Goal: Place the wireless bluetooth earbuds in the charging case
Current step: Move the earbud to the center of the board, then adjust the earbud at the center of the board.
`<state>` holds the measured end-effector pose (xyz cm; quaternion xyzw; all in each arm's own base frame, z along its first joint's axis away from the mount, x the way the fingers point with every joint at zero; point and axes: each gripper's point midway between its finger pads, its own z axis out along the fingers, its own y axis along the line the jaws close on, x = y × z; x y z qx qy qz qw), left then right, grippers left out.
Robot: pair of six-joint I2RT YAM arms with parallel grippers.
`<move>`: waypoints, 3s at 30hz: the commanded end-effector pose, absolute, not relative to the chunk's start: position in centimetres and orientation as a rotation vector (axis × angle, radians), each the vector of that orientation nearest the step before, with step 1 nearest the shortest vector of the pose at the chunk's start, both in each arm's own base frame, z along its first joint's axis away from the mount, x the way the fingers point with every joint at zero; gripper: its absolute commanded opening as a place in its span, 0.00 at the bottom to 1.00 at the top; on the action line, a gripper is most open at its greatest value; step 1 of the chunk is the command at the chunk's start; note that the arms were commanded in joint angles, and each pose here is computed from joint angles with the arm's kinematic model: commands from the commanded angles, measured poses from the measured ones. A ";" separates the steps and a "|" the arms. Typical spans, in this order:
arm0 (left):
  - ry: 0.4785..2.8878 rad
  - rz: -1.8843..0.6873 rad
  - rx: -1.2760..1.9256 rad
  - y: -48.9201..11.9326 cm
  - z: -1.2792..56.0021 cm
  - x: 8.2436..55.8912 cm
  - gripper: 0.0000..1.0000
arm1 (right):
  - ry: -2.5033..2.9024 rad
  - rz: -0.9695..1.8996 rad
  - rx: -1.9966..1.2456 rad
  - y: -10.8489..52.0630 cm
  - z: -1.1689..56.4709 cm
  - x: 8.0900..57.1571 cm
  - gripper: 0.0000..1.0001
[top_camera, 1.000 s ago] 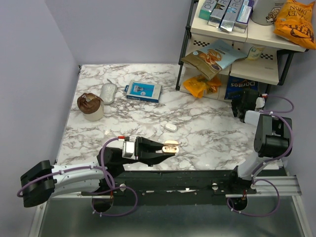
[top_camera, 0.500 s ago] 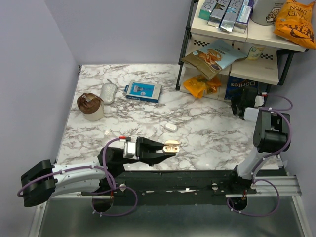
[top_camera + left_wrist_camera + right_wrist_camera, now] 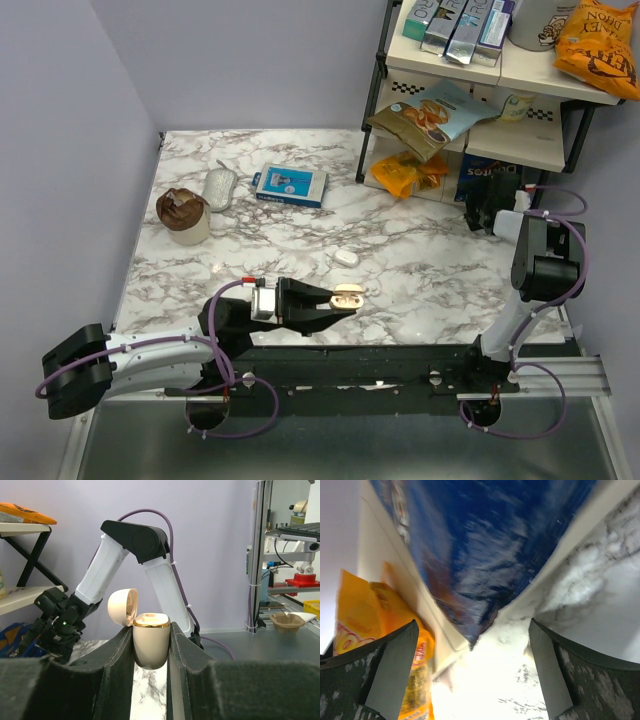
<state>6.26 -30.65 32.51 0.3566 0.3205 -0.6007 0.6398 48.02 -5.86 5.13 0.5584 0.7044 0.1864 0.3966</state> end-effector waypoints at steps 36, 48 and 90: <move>0.650 -1.447 0.848 -30.3 34.3 3.3 0.00 | 2.332 0.250 0.927 -4.0 4.7 41.4 1.00; 0.663 -1.452 0.859 -30.5 33.9 3.0 0.00 | 2.384 0.201 0.632 -3.8 8.7 39.2 1.00; 0.709 -1.474 0.839 -30.9 32.5 2.5 0.00 | 2.237 -0.061 0.549 -3.9 13.0 36.7 0.95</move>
